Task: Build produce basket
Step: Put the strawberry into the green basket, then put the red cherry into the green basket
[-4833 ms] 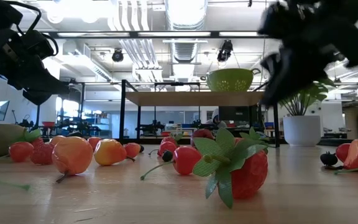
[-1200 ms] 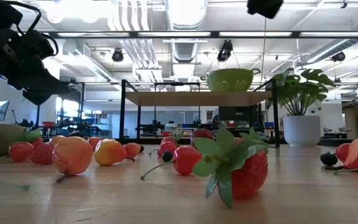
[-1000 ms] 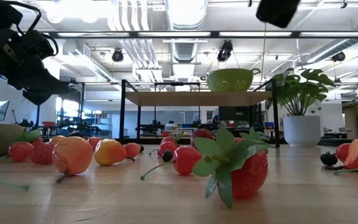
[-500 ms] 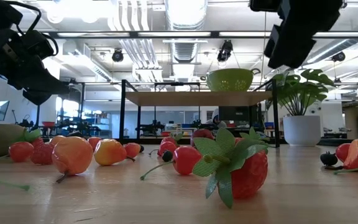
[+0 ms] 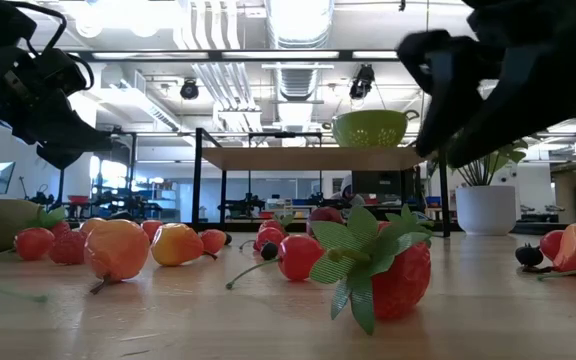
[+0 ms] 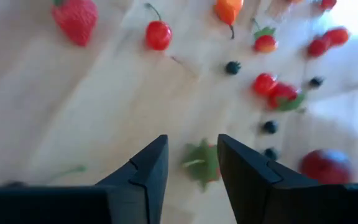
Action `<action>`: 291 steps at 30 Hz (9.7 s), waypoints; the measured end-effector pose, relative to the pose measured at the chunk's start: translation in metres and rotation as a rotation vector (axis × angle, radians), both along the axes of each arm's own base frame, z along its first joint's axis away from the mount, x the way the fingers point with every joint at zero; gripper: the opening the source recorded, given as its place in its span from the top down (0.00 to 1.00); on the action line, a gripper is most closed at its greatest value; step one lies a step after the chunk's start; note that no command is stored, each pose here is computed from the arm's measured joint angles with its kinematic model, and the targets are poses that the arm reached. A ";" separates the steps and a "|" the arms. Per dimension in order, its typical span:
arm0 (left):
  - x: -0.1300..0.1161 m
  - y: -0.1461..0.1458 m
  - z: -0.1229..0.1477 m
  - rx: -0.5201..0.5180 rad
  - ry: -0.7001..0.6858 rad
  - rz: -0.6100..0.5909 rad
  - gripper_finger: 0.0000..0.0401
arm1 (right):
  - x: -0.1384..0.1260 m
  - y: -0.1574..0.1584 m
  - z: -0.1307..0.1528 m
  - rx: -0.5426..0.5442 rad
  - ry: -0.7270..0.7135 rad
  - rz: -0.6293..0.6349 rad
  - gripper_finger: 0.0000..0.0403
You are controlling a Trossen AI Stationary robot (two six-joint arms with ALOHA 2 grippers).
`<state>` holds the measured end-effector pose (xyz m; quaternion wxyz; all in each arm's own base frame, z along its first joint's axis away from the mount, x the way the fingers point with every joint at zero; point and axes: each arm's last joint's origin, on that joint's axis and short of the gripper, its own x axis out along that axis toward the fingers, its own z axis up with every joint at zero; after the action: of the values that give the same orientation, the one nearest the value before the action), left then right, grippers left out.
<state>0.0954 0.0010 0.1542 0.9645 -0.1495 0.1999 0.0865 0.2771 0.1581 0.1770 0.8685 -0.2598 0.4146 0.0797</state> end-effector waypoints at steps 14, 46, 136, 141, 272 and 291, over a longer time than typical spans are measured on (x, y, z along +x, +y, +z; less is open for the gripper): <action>0.000 0.000 0.000 0.000 0.001 0.000 0.95 | 0.022 0.012 -0.020 -0.250 0.228 0.106 0.56; 0.000 0.000 0.000 0.000 0.000 0.000 0.95 | 0.026 0.012 -0.036 -0.305 0.217 0.016 0.85; 0.000 0.000 0.000 0.000 0.001 0.000 0.95 | 0.063 -0.055 0.003 -0.705 0.557 0.591 0.69; 0.000 0.000 0.000 0.000 0.000 0.000 0.95 | 0.062 -0.056 -0.004 -0.746 0.569 0.670 0.70; 0.000 0.000 0.000 0.000 0.000 0.000 0.95 | -0.010 -0.313 0.151 -0.387 0.027 -0.880 0.69; 0.000 0.000 0.000 0.000 0.000 0.000 0.95 | -0.007 -0.204 0.184 -0.190 0.099 -0.804 0.93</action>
<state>0.0954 0.0010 0.1542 0.9644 -0.1494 0.2001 0.0865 0.2697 -0.0454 0.3607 0.7817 -0.1520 0.5296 -0.2921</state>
